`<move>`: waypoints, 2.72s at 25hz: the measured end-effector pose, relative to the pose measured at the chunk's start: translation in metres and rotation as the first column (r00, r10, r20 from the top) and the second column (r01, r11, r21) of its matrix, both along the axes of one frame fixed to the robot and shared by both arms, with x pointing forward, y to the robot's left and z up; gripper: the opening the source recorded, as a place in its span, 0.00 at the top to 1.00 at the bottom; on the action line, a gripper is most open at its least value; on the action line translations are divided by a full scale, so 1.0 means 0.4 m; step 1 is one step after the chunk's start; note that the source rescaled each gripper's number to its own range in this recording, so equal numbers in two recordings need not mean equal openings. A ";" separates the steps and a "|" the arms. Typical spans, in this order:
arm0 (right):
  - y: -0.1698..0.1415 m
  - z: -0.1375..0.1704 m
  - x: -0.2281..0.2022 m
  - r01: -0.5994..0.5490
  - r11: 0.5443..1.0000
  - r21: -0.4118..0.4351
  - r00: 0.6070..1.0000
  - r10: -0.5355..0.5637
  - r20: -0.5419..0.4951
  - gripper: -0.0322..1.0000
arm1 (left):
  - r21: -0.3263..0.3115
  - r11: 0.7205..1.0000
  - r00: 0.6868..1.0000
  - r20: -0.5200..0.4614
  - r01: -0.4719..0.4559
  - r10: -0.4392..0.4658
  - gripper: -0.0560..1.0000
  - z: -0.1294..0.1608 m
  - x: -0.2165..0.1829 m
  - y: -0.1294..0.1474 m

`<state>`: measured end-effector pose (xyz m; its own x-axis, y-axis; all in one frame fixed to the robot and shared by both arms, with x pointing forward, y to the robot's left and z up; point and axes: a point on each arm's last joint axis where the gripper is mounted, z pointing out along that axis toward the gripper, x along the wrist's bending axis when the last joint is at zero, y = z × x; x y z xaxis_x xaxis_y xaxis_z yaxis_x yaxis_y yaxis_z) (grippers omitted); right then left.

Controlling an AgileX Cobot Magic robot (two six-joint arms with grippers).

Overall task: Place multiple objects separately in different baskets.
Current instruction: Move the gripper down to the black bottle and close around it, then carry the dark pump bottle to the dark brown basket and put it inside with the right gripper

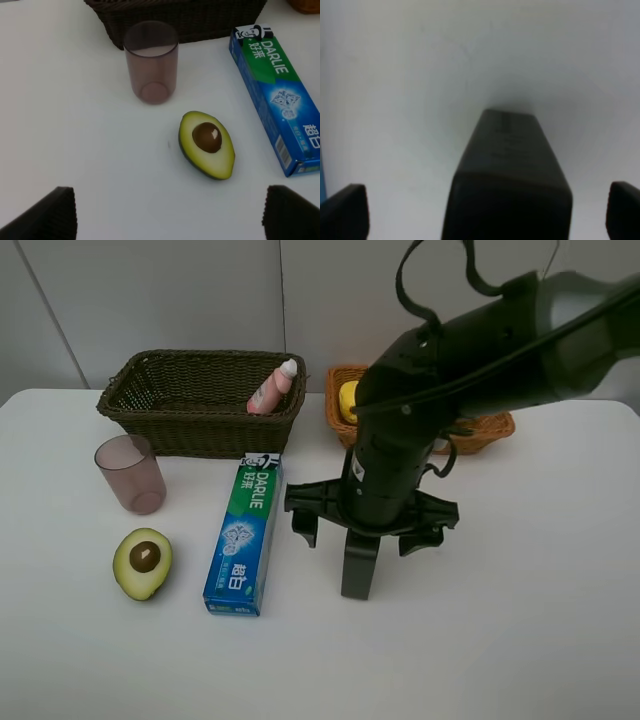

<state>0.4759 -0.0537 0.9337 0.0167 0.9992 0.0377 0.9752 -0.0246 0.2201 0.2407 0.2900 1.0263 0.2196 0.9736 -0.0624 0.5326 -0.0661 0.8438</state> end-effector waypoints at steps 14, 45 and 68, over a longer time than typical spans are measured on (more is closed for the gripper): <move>-0.004 -0.001 -0.002 0.001 1.000 -0.019 1.000 -0.002 -0.010 0.01 | 0.000 1.000 1.000 0.000 0.000 0.000 0.02 0.000 0.000 0.000; -0.003 0.025 -0.001 -0.001 1.000 -0.011 1.000 0.001 -0.001 0.87 | 0.000 1.000 1.000 0.000 0.000 0.000 0.02 0.000 0.000 0.000; 0.126 0.358 0.122 -0.395 0.913 0.105 0.830 0.305 0.467 0.87 | 0.000 1.000 1.000 0.000 0.000 0.000 0.02 0.000 0.000 0.000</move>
